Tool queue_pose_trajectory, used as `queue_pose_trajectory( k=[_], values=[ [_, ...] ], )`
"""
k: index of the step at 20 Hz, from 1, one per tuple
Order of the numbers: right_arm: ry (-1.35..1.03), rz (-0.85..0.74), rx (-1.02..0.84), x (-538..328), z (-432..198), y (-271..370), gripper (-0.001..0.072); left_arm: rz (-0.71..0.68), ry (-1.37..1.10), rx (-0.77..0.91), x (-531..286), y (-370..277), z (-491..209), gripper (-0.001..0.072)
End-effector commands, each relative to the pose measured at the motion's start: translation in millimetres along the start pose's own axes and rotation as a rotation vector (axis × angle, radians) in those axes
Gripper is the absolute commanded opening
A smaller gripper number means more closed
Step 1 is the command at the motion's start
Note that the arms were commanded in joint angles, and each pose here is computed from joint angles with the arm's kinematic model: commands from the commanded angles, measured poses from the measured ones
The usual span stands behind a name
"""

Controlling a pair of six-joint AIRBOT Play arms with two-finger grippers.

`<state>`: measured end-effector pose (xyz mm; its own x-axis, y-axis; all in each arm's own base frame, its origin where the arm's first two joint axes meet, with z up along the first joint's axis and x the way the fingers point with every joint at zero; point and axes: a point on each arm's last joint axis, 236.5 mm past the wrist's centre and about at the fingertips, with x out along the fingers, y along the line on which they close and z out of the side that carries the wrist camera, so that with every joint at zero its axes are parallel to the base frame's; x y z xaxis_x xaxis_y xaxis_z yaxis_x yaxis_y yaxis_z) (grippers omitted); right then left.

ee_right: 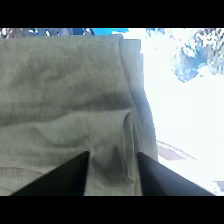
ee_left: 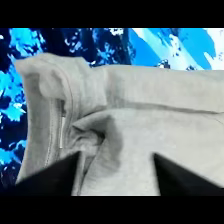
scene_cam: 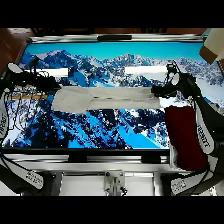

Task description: Fold the shirts.

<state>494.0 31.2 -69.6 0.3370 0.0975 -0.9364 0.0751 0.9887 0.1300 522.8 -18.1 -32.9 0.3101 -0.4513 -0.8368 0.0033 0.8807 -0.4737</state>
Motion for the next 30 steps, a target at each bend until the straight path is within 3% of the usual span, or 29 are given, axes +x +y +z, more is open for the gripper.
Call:
queue_pose_trajectory(
  k=[1,3,4,7,10,14,19,20,21,22,23,25,26,28,29,30],
  values=[
    [0.017,0.010,-0.041,0.4,-1.3,0.2,0.0504,-0.020,0.074,-0.047,13.9,2.6,-12.1,0.0668],
    [-0.001,0.001,-0.037,-17.6,4.0,-14.1,0.0517,-0.031,0.094,-0.026,0.0,-0.9,-12.6,0.0669],
    [0.001,0.011,0.008,-22.9,4.4,-25.6,0.0671,-0.037,0.103,-0.016,-7.1,-3.7,-12.0,0.0668],
    [0.047,0.152,0.165,-17.8,-2.3,-35.8,0.0671,-0.045,0.105,0.016,-24.7,-13.5,-7.2,0.0668],
    [0.059,0.281,0.170,-2.8,-2.3,-16.4,0.0671,-0.046,0.089,0.039,-32.0,-23.4,-2.9,0.0668],
    [0.108,0.314,0.192,21.2,-13.1,-5.3,0.0671,-0.059,0.080,0.069,-35.3,-40.1,-2.1,0.0668],
    [0.162,0.340,0.183,38.2,-26.7,24.4,0.0656,-0.178,0.045,0.098,-35.5,-84.6,3.8,0.0668],
    [0.165,0.346,0.173,37.5,-27.7,31.0,0.0515,-0.193,0.040,0.101,-34.1,-91.7,4.9,0.0668],
    [0.169,0.351,0.159,33.1,-27.8,36.4,0.0263,-0.203,0.034,0.105,-32.2,-97.5,6.0,0.0668],
    [0.169,0.361,0.146,25.6,-25.2,40.9,0.0113,-0.218,0.030,0.111,-30.3,-105.8,6.5,0.0668],
    [0.148,0.368,0.127,12.8,-17.3,44.6,0.0074,-0.233,0.029,0.116,-28.5,-114.1,6.2,0.0666],
    [0.055,0.378,0.095,-25.3,7.7,50.8,0.0073,-0.257,0.037,0.130,-20.2,-133.3,2.7,0.0641],
    [0.003,0.389,0.086,-49.0,19.3,55.6,0.0073,-0.263,0.047,0.146,-13.0,-144.3,-1.0,0.0495],
    [-0.076,0.430,0.073,-102.6,31.2,69.6,0.0073,-0.278,0.102,0.152,7.2,-168.4,-16.7,0.0088],
    [-0.096,0.442,0.066,-129.1,29.7,74.9,0.0073,-0.285,0.136,0.152,19.7,-180.8,-26.9,0.0040],
    [-0.101,0.452,0.060,-153.7,24.1,79.5,0.0073,-0.292,0.170,0.164,33.0,-195.0,-38.5,0.0039]
  ],
)
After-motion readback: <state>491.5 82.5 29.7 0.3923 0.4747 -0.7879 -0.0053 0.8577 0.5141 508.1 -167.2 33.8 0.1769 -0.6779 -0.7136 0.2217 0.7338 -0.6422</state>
